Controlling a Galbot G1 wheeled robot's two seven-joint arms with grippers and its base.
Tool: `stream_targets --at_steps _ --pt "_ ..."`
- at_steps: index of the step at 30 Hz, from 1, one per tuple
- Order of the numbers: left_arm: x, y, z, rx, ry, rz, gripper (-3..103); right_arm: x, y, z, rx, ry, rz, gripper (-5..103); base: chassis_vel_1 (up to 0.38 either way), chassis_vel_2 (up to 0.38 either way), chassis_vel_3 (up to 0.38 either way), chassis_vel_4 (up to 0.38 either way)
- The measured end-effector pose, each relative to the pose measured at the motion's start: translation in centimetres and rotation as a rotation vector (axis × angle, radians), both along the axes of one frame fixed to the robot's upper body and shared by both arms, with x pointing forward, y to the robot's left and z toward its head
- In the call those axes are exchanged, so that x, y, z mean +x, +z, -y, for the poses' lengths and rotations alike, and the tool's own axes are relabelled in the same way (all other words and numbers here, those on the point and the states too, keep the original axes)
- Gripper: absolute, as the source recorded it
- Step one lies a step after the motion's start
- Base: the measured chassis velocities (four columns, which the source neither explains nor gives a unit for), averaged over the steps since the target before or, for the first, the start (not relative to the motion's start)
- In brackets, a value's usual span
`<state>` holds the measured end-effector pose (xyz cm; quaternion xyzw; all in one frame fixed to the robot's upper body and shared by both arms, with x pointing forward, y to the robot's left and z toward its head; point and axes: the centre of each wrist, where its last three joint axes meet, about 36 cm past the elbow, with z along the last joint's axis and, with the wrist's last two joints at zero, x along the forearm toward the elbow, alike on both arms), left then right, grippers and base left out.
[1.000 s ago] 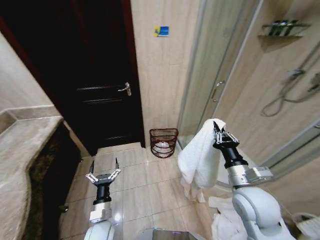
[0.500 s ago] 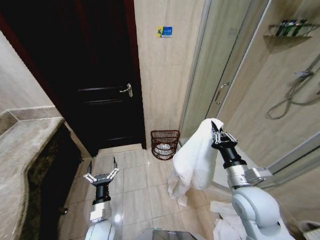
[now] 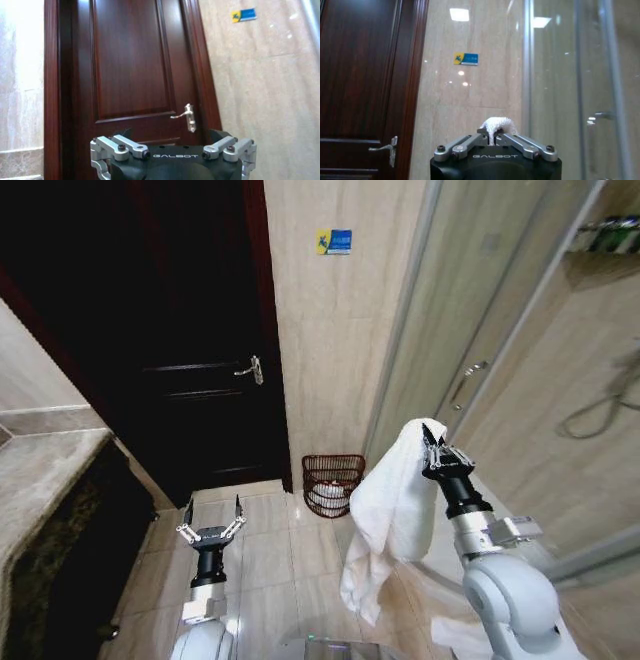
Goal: Discard the used towel into the hamper.
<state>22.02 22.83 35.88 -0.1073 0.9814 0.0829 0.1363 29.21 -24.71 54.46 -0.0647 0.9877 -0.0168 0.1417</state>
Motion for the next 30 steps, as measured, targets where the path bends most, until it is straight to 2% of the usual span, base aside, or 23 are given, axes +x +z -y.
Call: stream_targets --at_steps 8,16,22,30 --pt "0.1 -0.5 0.0 0.004 0.025 0.003 100 -0.1 -0.1 -0.1 0.001 0.011 0.004 3 -0.097 0.201 0.181 -0.081" --pt "0.2 -1.0 0.0 0.018 0.050 0.023 100 -0.1 -0.2 -0.1 0.005 0.013 0.006 3 0.007 -0.014 -0.011 0.007" --pt "-0.1 -0.6 0.4 0.000 0.076 0.008 100 0.3 -0.1 0.0 0.012 0.013 0.013 3 0.000 0.000 0.000 0.000" --pt "-1.5 0.1 -1.0 0.012 0.094 -0.011 100 2.2 0.9 0.6 0.049 0.030 0.027 3 0.000 0.000 0.000 0.000"
